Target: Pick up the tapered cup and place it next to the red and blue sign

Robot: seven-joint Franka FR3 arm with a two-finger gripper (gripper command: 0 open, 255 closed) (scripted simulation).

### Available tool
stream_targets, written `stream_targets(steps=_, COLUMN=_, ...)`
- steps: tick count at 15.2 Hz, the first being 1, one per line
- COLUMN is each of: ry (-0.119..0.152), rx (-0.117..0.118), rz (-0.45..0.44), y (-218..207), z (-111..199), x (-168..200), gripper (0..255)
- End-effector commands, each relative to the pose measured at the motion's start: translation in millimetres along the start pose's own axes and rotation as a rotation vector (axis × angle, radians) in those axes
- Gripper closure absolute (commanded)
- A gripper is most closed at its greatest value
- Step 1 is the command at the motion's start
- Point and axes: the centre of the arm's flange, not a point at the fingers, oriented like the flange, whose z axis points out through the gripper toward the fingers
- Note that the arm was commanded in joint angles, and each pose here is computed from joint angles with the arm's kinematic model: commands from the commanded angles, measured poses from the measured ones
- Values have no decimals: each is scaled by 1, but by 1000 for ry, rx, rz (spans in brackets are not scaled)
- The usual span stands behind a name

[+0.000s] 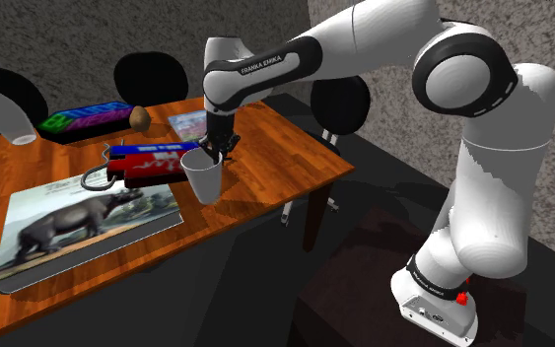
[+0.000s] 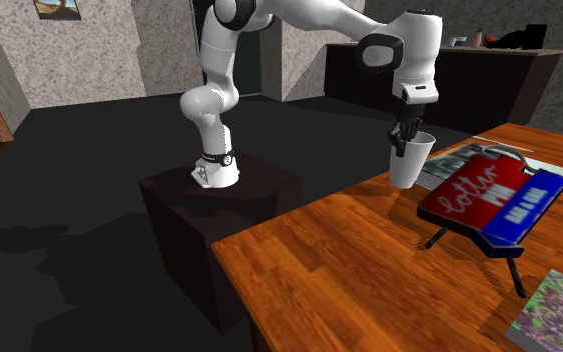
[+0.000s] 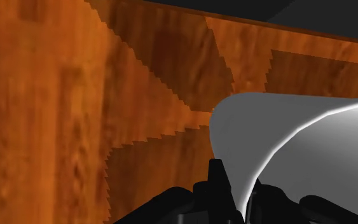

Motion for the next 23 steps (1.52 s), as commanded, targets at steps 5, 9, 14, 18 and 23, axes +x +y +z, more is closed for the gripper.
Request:
stream_targets(steps=5, ry=1, rx=0, rz=0, y=4, z=24, x=-1, gripper=255)
stream_targets(steps=9, ry=1, rx=1, rz=0, y=4, z=24, x=-1, gripper=255)
stream_targets(steps=14, ry=1, rx=0, rz=0, y=4, z=24, x=-1, gripper=0)
stream_targets(steps=18, ry=1, rx=0, rz=0, y=4, z=24, x=-1, gripper=0)
stream_targets(steps=23, ry=1, rx=1, rz=0, y=4, z=-26, x=-1, gripper=0)
